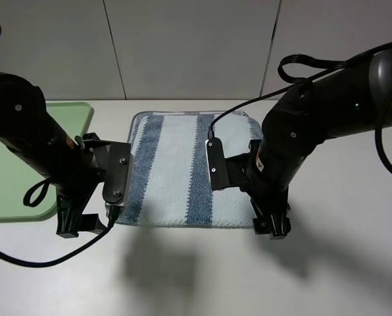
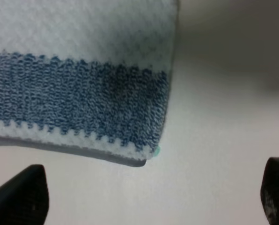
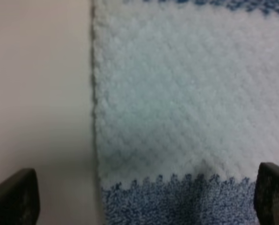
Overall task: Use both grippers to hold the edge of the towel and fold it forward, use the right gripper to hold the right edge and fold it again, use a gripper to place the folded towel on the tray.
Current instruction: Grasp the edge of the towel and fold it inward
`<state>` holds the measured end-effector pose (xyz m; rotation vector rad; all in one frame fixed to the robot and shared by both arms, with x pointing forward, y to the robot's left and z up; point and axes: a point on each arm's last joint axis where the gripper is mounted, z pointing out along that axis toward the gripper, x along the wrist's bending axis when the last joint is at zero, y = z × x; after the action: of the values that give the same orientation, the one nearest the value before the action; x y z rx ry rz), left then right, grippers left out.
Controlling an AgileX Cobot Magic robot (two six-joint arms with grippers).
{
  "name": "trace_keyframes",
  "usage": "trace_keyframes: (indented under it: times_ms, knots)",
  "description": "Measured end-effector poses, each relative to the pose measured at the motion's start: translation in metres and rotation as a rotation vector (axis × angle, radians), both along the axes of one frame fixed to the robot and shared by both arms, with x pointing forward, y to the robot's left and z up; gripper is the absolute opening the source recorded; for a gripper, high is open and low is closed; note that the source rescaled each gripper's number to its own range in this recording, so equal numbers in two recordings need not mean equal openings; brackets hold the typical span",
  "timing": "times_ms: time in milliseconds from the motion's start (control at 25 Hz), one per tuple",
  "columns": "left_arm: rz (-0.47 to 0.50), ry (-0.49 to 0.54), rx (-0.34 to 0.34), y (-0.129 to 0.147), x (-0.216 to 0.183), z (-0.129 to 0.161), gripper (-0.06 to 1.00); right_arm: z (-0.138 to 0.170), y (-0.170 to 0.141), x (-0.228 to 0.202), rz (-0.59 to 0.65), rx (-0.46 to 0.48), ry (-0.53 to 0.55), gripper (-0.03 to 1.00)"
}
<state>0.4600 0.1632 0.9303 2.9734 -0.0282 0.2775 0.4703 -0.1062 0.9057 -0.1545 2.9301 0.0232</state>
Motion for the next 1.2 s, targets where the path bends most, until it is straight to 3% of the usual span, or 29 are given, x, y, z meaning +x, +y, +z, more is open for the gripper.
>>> trace_keyframes:
  times_ms: [200, 480, 840, 1200]
  knots:
    - [-0.026, -0.014, 0.0, -0.001, 0.001, 0.0, 0.89, -0.002, -0.001, 0.003, 0.052, -0.025, -0.032, 1.0]
    - [-0.028, -0.016, 0.0, -0.001, 0.001, 0.0, 0.89, -0.002, -0.018, 0.016, 0.025, -0.044, -0.036, 1.0]
    - [-0.031, -0.016, 0.0, -0.001, 0.001, 0.0, 0.89, -0.003, -0.014, 0.016, 0.031, 0.007, -0.031, 1.0]
    - [-0.03, -0.02, -0.002, -0.001, 0.002, 0.0, 0.88, -0.028, -0.015, 0.016, 0.014, -0.035, 0.044, 1.0]
